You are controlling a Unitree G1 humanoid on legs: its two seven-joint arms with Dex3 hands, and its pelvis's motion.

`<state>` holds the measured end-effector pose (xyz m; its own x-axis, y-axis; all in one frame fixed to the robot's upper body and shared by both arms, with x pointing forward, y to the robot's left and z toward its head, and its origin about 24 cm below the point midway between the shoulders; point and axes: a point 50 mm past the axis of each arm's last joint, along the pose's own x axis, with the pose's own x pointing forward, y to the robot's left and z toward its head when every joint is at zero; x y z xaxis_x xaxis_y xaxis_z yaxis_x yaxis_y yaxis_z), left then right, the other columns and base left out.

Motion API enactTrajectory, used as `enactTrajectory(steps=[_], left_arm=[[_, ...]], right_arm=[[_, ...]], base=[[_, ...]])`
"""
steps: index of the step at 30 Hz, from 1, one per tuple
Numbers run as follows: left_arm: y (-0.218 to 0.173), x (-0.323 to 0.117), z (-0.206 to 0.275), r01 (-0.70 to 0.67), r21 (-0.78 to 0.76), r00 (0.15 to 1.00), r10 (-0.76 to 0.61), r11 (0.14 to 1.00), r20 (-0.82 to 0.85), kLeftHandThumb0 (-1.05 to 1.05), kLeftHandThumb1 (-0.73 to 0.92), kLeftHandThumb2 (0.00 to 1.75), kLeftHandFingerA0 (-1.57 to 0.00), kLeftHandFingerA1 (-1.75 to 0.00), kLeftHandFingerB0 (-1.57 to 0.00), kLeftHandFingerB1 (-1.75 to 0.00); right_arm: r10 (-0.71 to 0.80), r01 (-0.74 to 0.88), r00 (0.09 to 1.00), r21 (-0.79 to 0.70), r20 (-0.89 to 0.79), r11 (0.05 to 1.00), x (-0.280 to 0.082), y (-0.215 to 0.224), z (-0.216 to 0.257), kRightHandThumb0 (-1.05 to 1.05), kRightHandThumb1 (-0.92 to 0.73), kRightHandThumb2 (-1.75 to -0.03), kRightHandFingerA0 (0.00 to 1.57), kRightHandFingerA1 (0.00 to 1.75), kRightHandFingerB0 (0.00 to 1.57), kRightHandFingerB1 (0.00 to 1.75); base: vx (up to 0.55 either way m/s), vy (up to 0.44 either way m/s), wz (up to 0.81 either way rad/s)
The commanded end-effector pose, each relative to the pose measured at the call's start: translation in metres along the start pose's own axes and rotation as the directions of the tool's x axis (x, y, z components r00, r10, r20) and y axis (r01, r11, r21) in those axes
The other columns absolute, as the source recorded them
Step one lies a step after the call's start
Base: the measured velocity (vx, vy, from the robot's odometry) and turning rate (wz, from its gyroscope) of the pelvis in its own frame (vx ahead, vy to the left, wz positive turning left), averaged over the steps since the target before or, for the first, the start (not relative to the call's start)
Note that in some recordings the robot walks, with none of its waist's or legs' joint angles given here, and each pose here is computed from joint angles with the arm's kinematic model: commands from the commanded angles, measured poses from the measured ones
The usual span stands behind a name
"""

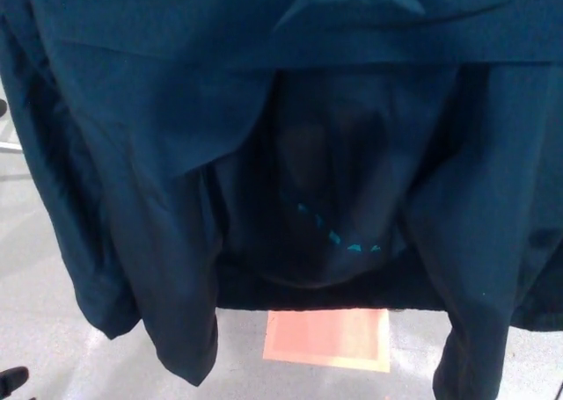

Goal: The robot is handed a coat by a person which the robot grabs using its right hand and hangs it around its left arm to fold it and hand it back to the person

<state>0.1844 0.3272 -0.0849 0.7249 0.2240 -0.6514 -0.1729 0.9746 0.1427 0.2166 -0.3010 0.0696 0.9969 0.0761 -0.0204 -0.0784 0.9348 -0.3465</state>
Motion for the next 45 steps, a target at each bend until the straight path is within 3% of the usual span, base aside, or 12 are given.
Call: enactTrajectory(steps=[1, 10, 16, 17, 33, 34, 36, 37, 38, 40, 43, 45], left_arm=[[0.017, -0.003, 0.017, 0.006, -0.134, 0.992, 0.011, 0.991, 0.128, -0.39, 0.77, 0.63, -0.27, -0.37, -0.25, -0.33], [0.021, -0.004, 0.02, -0.007, -0.122, 0.991, 0.024, 0.993, 0.133, -0.39, 0.8, 0.64, -0.31, -0.38, -0.27, -0.33], [0.023, -0.003, 0.025, -0.011, -0.11, 0.989, 0.027, 0.994, 0.146, -0.4, 0.78, 0.63, -0.32, -0.39, -0.28, -0.34], [0.023, -0.003, 0.027, -0.011, -0.111, 0.988, 0.028, 0.994, 0.15, -0.44, 0.57, 0.9, -0.27, -0.52, -0.19, -0.46], [0.02, 0.0, 0.032, -0.016, -0.079, 0.989, 0.027, 0.997, 0.145, -0.46, 0.58, 0.89, -0.38, -0.55, -0.28, -0.48], [0.02, 0.0, 0.032, -0.016, -0.078, 0.989, 0.027, 0.997, 0.143, -0.45, 0.58, 0.89, -0.39, -0.55, -0.29, -0.49], [0.021, -0.001, 0.032, -0.018, -0.075, 0.989, 0.029, 0.997, 0.142, -0.45, 0.57, 0.89, -0.38, -0.55, -0.29, -0.49], [0.021, -0.001, 0.032, -0.016, -0.068, 0.988, 0.026, 0.998, 0.151, -0.46, 0.58, 0.89, -0.4, -0.56, -0.33, -0.5], [0.018, 0.0, 0.033, -0.011, -0.065, 0.988, 0.02, 0.998, 0.151, -0.45, 0.57, 0.88, -0.38, -0.55, -0.3, -0.49], [0.018, 0.001, 0.032, -0.018, -0.07, 0.99, 0.028, 0.997, 0.141, -0.43, 0.57, 0.88, -0.4, -0.55, -0.32, -0.5], [0.018, 0.001, 0.033, -0.016, -0.081, 0.989, 0.028, 0.997, 0.142, -0.42, 0.57, 0.88, -0.39, -0.55, -0.32, -0.5], [0.017, 0.001, 0.034, -0.008, -0.082, 0.989, 0.02, 0.997, 0.144, -0.41, 0.57, 0.87, -0.39, -0.55, -0.32, -0.5]], right_arm=[[0.362, -0.749, 0.14, -0.14, 0.922, 0.647, -0.054, -0.032, 0.31, -0.65, -0.73, -0.62, 0.72, 0.7, 0.57, 0.62], [0.187, -0.664, 0.186, -0.017, 0.965, 0.747, -0.037, -0.043, 0.365, -0.57, -0.67, -0.6, 0.81, 0.67, 0.66, 0.58], [0.211, -0.628, 0.168, -0.061, 0.963, 0.776, -0.033, -0.051, 0.391, -0.53, -0.62, -0.58, 0.83, 0.64, 0.72, 0.57], [0.219, -0.628, 0.165, -0.069, 0.962, 0.775, -0.033, -0.052, 0.394, -0.52, -0.61, -0.58, 0.83, 0.64, 0.71, 0.56], [0.29, -0.577, 0.156, -0.152, 0.944, 0.802, -0.051, -0.06, 0.448, -0.58, -0.54, -0.55, 0.89, 0.76, 0.76, 0.61], [0.291, -0.581, 0.149, -0.155, 0.945, 0.799, -0.051, -0.06, 0.45, -0.6, -0.39, -0.86, 0.82, 0.81, 0.71, 0.72], [0.294, -0.594, 0.13, -0.163, 0.947, 0.788, -0.052, -0.06, 0.455, -0.63, -0.4, -0.85, 0.82, 0.81, 0.71, 0.72], [0.275, -0.577, 0.124, -0.157, 0.953, 0.802, -0.051, -0.058, 0.459, -0.57, -0.53, -0.55, 0.81, 0.87, 0.71, 0.68], [0.273, -0.558, 0.12, -0.162, 0.955, 0.814, -0.051, -0.055, 0.465, -0.6, -0.59, -0.57, 0.76, 0.91, 0.63, 0.67], [0.3, -0.554, 0.123, -0.185, 0.946, 0.812, -0.045, -0.048, 0.471, -0.57, -0.58, -0.63, 0.62, 0.77, 0.47, 0.55], [0.334, -0.568, 0.194, -0.172, 0.922, 0.805, -0.032, -0.037, 0.482, -0.51, -0.55, -0.56, 0.66, 0.7, 0.68, 0.66], [0.427, -0.578, 0.293, -0.197, 0.856, 0.792, -0.014, -0.023, 0.488, -0.57, -0.63, -0.58, 0.62, 0.57, 0.63, 0.54]], base=[[0.0, 0.0, 0.0], [0.0, 0.0, 0.0], [0.0, 0.0, 0.0], [0.0, 0.0, 0.0], [0.0, 0.0, 0.0], [0.0, 0.0, 0.0], [0.0, 0.0, 0.0], [0.0, 0.0, 0.0], [0.0, 0.0, 0.0], [0.0, 0.0, 0.0], [0.0, 0.0, 0.0], [0.0, 0.0, 0.0]])
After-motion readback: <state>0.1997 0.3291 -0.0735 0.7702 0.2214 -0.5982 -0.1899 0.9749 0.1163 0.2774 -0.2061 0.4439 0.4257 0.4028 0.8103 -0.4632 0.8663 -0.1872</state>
